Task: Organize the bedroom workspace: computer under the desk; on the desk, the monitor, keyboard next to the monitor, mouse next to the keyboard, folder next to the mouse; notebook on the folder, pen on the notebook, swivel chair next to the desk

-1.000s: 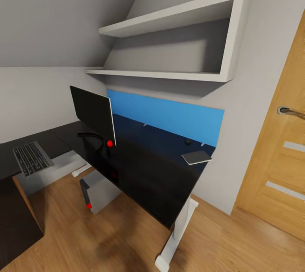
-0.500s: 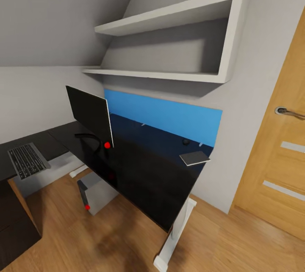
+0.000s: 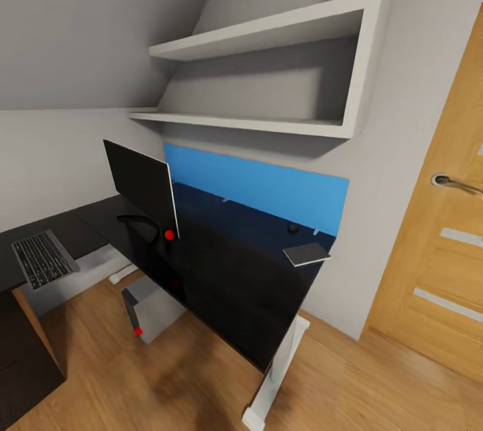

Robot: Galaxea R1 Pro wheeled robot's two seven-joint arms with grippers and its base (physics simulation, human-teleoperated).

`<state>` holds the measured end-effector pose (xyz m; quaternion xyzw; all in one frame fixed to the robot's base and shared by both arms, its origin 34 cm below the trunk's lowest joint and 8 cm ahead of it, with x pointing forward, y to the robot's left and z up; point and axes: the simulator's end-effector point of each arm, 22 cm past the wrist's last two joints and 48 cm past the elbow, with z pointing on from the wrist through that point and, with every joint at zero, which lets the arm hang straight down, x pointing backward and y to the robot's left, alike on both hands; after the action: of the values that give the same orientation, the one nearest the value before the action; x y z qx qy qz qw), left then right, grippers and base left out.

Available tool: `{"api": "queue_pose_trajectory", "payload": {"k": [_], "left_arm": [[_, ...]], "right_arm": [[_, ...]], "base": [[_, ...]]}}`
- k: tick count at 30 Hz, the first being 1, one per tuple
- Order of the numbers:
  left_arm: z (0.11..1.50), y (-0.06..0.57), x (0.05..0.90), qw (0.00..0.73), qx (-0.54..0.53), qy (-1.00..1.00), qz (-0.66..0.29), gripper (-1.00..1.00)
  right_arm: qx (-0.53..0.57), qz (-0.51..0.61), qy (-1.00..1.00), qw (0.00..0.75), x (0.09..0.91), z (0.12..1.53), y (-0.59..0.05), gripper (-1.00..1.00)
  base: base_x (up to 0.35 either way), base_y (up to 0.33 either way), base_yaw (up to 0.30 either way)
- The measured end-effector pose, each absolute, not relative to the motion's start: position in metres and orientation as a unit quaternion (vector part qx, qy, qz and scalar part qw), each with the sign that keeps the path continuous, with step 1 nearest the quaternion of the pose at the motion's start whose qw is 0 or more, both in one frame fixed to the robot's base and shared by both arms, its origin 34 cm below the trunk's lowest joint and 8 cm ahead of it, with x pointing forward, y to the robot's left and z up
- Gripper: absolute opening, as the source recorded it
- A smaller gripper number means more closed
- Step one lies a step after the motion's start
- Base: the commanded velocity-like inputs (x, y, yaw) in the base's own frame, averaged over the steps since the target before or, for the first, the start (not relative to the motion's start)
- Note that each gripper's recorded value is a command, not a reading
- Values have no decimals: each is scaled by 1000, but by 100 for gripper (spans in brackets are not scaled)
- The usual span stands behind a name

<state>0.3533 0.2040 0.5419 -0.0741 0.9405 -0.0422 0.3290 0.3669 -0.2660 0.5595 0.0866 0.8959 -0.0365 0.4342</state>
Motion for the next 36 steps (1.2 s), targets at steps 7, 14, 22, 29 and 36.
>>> {"api": "queue_pose_trajectory", "payload": {"k": [7, 14, 22, 29, 36], "left_arm": [[551, 211, 352, 324, -84, 942, -24, 100], [560, 209, 349, 318, -86, 944, -21, 100], [572, 206, 348, 316, -87, 945, -22, 100], [581, 206, 347, 316, -87, 945, -22, 100], [591, 206, 346, 315, -87, 945, -22, 100]], "right_arm": [[86, -36, 895, 435, 367, 571, -267, 100], [86, -36, 895, 435, 367, 581, -266, 100], [87, -36, 898, 430, 365, 591, -265, 100], [87, -35, 898, 429, 364, 600, -265, 100], [87, -35, 899, 429, 363, 609, -265, 100]], "base": [[0, 0, -241], [-48, -108, -75], [-118, -278, -8], [-126, -300, -1], [-127, -303, 0]]}}
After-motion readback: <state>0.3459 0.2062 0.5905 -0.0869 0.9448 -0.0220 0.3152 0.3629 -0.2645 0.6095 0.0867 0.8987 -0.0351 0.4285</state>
